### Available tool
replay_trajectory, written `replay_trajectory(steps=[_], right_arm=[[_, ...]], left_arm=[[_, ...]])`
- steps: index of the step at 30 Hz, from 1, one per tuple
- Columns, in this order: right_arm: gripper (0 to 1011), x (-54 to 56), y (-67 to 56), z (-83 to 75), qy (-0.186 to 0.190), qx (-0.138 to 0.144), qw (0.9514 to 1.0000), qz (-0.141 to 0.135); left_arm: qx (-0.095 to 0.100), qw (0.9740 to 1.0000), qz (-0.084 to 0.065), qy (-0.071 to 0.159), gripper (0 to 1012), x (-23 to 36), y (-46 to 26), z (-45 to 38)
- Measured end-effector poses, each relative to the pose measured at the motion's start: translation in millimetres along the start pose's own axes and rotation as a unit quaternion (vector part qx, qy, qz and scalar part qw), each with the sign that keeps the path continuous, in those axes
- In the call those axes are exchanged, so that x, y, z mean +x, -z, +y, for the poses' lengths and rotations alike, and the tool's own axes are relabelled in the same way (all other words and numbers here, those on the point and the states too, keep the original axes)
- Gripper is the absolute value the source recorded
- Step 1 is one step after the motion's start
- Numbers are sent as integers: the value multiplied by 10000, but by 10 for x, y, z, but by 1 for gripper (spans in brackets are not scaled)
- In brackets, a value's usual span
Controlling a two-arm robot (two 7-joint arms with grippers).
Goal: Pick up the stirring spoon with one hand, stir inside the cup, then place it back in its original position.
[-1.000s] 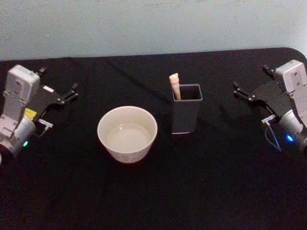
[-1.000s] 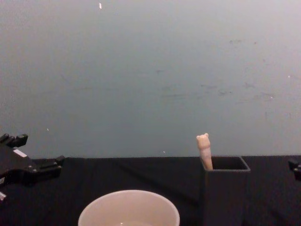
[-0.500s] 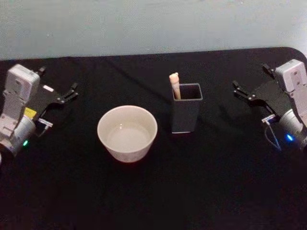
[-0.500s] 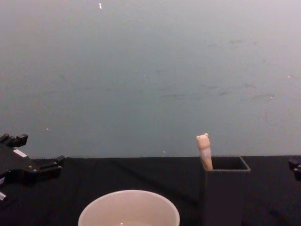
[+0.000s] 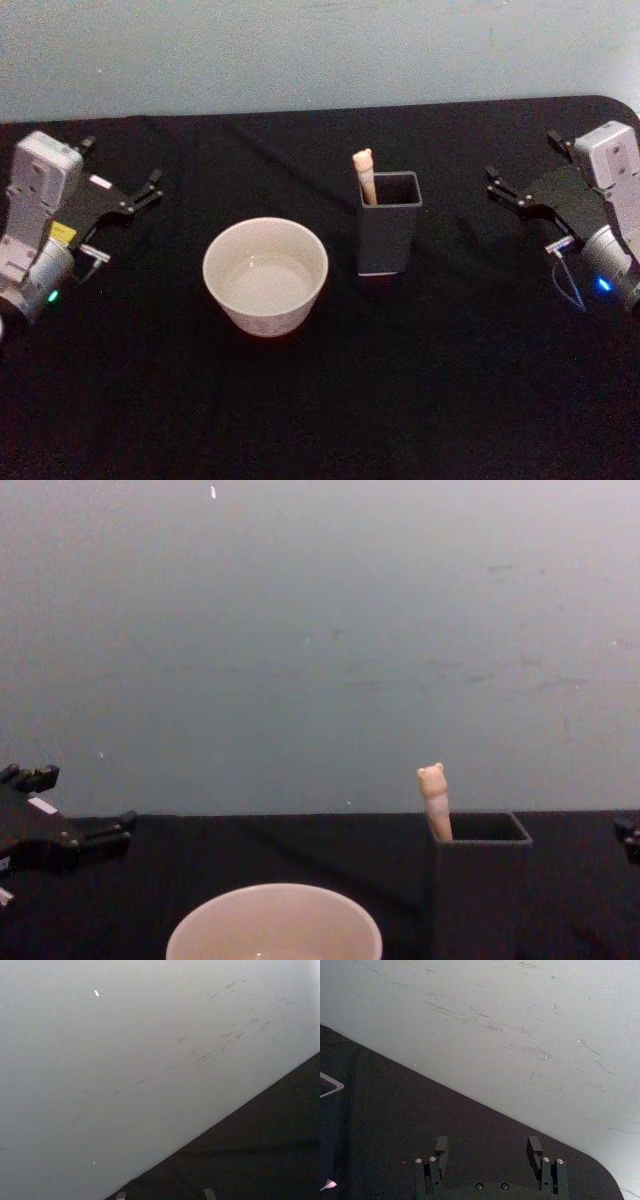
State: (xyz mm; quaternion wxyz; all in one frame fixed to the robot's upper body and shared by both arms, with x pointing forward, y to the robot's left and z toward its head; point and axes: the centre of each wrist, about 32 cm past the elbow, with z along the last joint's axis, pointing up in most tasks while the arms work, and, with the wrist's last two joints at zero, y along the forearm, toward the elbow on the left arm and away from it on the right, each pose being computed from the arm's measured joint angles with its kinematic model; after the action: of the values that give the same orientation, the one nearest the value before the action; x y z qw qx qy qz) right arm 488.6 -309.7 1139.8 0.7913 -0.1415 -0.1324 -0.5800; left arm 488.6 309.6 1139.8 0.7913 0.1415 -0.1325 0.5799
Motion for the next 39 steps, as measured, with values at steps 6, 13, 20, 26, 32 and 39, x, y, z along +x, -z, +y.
replay_trajectory(steps=[6, 13, 20, 26, 32, 39], right_arm=[[1002, 0, 0, 0, 0, 0, 10000, 0], [1002, 0, 0, 0, 0, 0, 10000, 0], [1002, 0, 0, 0, 0, 0, 10000, 0], [1002, -4, -96, 6, -145, 61, 9998, 92], [1002, 12, -271, 11, -365, 168, 9986, 334], [1002, 28, -528, 16, -833, 231, 9937, 715]], left_arm=[[0, 10000, 0, 0, 1001, 0, 0, 0], [0, 10000, 0, 0, 1001, 0, 0, 0], [0, 10000, 0, 0, 1001, 0, 0, 0], [0, 10000, 0, 0, 1001, 0, 0, 0], [0, 10000, 0, 0, 1001, 0, 0, 0], [0, 10000, 0, 0, 1001, 0, 0, 0]])
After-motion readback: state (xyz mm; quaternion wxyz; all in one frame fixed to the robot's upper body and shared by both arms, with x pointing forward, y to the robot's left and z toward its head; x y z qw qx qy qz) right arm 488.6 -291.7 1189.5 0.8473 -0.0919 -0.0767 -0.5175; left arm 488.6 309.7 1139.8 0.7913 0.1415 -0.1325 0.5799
